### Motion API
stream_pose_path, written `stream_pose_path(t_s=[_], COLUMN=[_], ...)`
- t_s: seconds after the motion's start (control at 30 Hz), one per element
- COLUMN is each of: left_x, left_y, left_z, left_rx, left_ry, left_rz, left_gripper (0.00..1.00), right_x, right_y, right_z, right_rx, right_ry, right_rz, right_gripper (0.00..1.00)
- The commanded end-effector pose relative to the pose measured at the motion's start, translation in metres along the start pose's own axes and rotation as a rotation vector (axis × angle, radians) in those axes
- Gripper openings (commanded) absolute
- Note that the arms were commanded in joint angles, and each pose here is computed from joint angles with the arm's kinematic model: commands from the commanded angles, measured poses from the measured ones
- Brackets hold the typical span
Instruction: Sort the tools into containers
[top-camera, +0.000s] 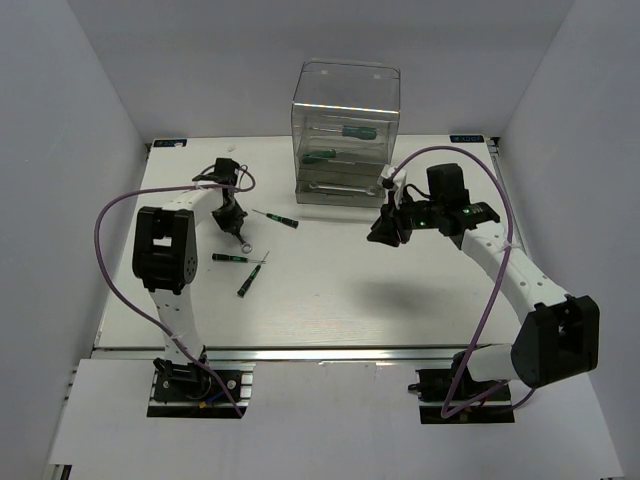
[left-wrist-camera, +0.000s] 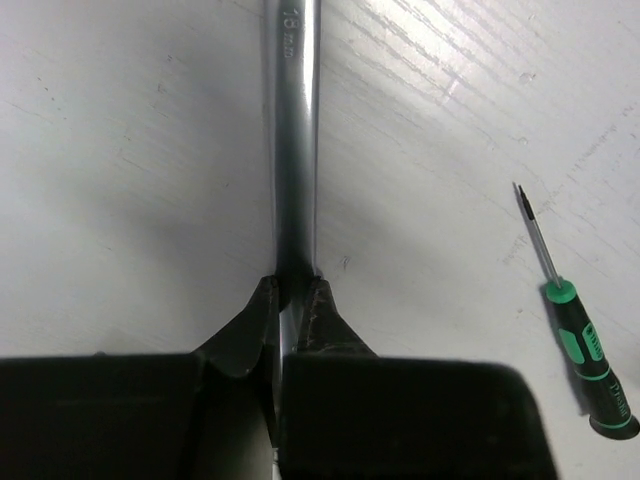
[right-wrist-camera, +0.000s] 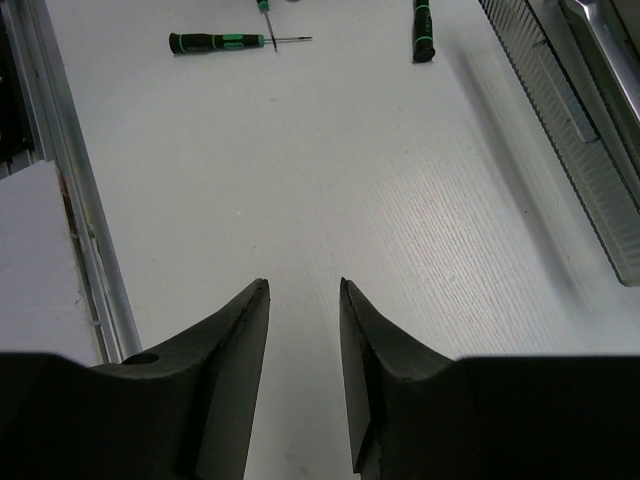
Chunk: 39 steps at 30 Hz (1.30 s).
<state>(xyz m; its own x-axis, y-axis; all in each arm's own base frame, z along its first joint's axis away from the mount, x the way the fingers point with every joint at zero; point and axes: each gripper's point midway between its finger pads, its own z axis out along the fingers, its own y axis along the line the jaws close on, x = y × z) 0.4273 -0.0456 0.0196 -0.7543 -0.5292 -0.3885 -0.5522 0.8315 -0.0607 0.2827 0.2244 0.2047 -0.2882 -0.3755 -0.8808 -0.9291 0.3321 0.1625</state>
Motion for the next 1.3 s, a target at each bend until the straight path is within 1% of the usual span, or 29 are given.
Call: stream_pose_path(t_s=[0.0, 0.13, 0.23, 0.4, 0.53, 0.67, 0.73, 0.77, 0.8, 0.97, 1.0, 1.07, 1.1, 1.17, 1.2, 1.27], left_x=[-0.003, -0.020, -0.023, -0.017, -0.009, 0.007, 0.009, 0.018, 0.018, 0.041, 0.040, 0.051, 0.051, 0.061, 0.057, 0.061], left_y=[-0.002, -0.017, -0.024, -0.037, -0.045, -0.061, -0.070, -0.077, -0.084, -0.120, -0.129, -0.143, -0.151, -0.166, -0.173, -0.189], left_z=[-0.018, -0.051, -0.070, -0.093, -0.110, -0.133, -0.148, -0.154, -0.165, -0.201, -0.208, -0.217, -0.223, -0.225, -0.230, -0.229], left_rx=[0.060, 0.157, 0.224, 0.332, 0.382, 0.479, 0.532, 0.556, 0.586, 0.679, 0.706, 0.737, 0.759, 0.776, 0.786, 0.802], left_ry=[-0.017, -0.073, -0.090, -0.081, -0.082, -0.041, -0.038, -0.018, -0.017, 0.018, 0.025, 0.048, 0.059, 0.087, 0.085, 0.098], left_rz=[0.029, 0.010, -0.020, -0.078, -0.109, -0.152, -0.196, -0.197, -0.231, -0.279, -0.320, -0.338, -0.379, -0.398, -0.438, -0.460], left_gripper=[0.00, 0.00, 0.00, 0.00, 0.00, 0.00, 0.00, 0.00, 0.00, 0.00, 0.00, 0.00, 0.00, 0.00, 0.00, 0.00], right_x=[-0.012, -0.009, -0.010, -0.010, -0.009, -0.009, -0.010, -0.011, -0.011, -0.013, -0.013, -0.014, -0.013, -0.013, -0.013, -0.012], right_y=[0.007, 0.008, 0.008, 0.007, 0.008, 0.007, 0.005, 0.005, 0.003, -0.007, -0.007, -0.012, -0.014, -0.017, -0.019, -0.020], right_z=[-0.007, -0.006, -0.006, -0.006, -0.006, -0.008, -0.011, -0.012, -0.014, -0.030, -0.032, -0.041, -0.047, -0.053, -0.058, -0.062], right_rx=[-0.009, -0.014, -0.015, -0.014, -0.013, -0.005, 0.005, 0.009, 0.016, 0.070, 0.076, 0.105, 0.125, 0.142, 0.158, 0.170], right_ry=[-0.046, -0.045, -0.048, -0.047, -0.045, -0.045, -0.048, -0.050, -0.051, -0.066, -0.069, -0.082, -0.089, -0.098, -0.105, -0.109], right_rz=[-0.030, -0.020, -0.019, -0.022, -0.020, -0.019, -0.019, -0.020, -0.016, 0.007, 0.010, 0.020, 0.027, 0.032, 0.034, 0.039], right_gripper=[0.40, 0.40, 0.40, 0.40, 0.40, 0.40, 0.40, 0.40, 0.40, 0.40, 0.40, 0.40, 0.40, 0.40, 0.40, 0.40])
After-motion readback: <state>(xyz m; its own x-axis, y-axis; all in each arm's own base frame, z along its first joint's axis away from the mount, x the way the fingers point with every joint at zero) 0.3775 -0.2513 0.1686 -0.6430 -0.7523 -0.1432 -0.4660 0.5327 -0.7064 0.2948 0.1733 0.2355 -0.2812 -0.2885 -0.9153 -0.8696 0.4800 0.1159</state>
